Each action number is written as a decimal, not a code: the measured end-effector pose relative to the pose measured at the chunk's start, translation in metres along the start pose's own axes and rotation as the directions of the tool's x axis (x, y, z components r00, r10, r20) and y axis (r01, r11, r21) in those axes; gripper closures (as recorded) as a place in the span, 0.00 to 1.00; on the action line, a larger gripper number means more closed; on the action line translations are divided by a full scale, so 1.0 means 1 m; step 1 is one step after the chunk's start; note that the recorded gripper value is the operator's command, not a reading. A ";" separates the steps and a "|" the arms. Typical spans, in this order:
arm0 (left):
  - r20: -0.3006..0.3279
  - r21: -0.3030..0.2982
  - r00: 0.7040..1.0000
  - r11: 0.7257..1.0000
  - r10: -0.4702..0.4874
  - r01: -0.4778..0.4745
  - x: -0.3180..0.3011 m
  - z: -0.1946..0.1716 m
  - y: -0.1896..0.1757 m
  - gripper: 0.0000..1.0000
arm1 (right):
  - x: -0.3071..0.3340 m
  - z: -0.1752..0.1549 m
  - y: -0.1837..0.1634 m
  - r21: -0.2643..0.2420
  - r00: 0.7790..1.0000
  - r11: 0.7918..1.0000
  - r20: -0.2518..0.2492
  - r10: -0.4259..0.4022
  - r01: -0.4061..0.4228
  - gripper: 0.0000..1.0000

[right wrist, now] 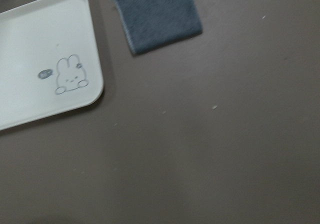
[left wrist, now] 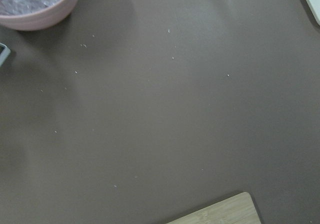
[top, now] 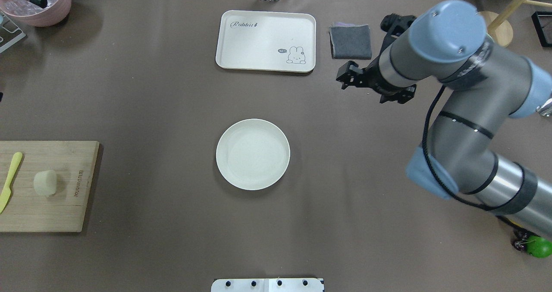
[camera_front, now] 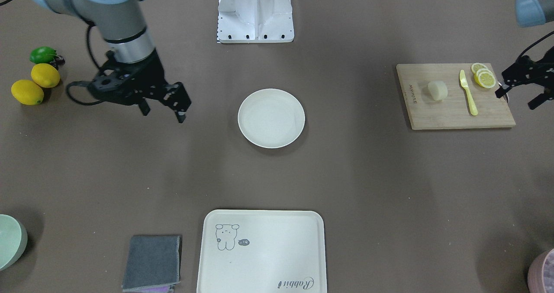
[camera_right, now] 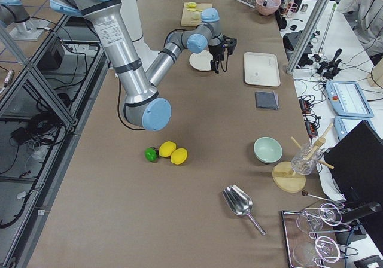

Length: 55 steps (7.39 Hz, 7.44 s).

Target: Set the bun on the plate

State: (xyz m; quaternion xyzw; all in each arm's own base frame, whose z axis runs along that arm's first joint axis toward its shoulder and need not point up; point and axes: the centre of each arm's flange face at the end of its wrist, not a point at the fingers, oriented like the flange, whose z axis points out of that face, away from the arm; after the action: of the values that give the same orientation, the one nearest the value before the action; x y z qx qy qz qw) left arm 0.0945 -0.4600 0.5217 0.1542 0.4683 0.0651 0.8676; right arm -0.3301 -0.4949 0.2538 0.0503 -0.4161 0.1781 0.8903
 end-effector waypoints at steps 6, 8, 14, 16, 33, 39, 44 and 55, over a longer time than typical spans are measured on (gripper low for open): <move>0.058 -0.035 0.993 0.994 -0.102 0.104 0.046 0.106 0.134 0.03 | 0.213 -0.049 -0.070 -0.097 0.966 0.962 -0.027 -0.259 0.255 0.00; 0.093 -0.024 0.989 0.993 -0.113 0.115 0.058 0.127 0.148 0.29 | 0.222 -0.051 -0.069 -0.101 0.965 0.962 -0.027 -0.259 0.255 0.00; 0.079 -0.016 0.993 0.996 -0.092 0.093 0.070 0.129 0.145 1.00 | 0.255 -0.057 -0.077 -0.100 0.961 0.959 -0.046 -0.272 0.267 0.00; 0.008 0.003 0.997 0.997 -0.074 0.074 0.104 0.126 0.122 1.00 | 0.312 -0.074 -0.090 -0.100 0.960 0.958 -0.052 -0.276 0.270 0.00; -0.294 0.056 0.918 0.955 -0.264 0.293 0.496 0.234 -0.001 0.03 | 0.575 -0.099 -0.069 -0.148 0.921 0.915 -0.049 -0.386 0.375 0.00; 0.017 -0.007 0.983 0.983 -0.183 0.183 0.452 0.118 -0.058 0.03 | 0.592 -0.091 -0.054 -0.177 0.932 0.922 -0.052 -0.358 0.344 0.00; 0.264 -0.192 0.956 0.978 0.129 -0.080 0.194 -0.038 -0.133 0.03 | 0.604 -0.082 -0.051 -0.198 0.939 0.926 -0.058 -0.339 0.322 0.00; 0.123 -0.324 0.992 0.943 -0.043 0.081 -0.196 -0.090 0.080 0.03 | 0.609 -0.078 -0.050 -0.206 0.942 0.927 -0.059 -0.331 0.313 0.00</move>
State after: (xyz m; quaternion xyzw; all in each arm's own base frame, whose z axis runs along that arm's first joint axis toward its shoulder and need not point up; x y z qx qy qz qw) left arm -0.0869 -0.4162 0.6574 -0.0038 0.4053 0.1059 0.9080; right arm 0.1040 -0.3549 0.6684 0.0228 -0.3756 -0.0095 0.9265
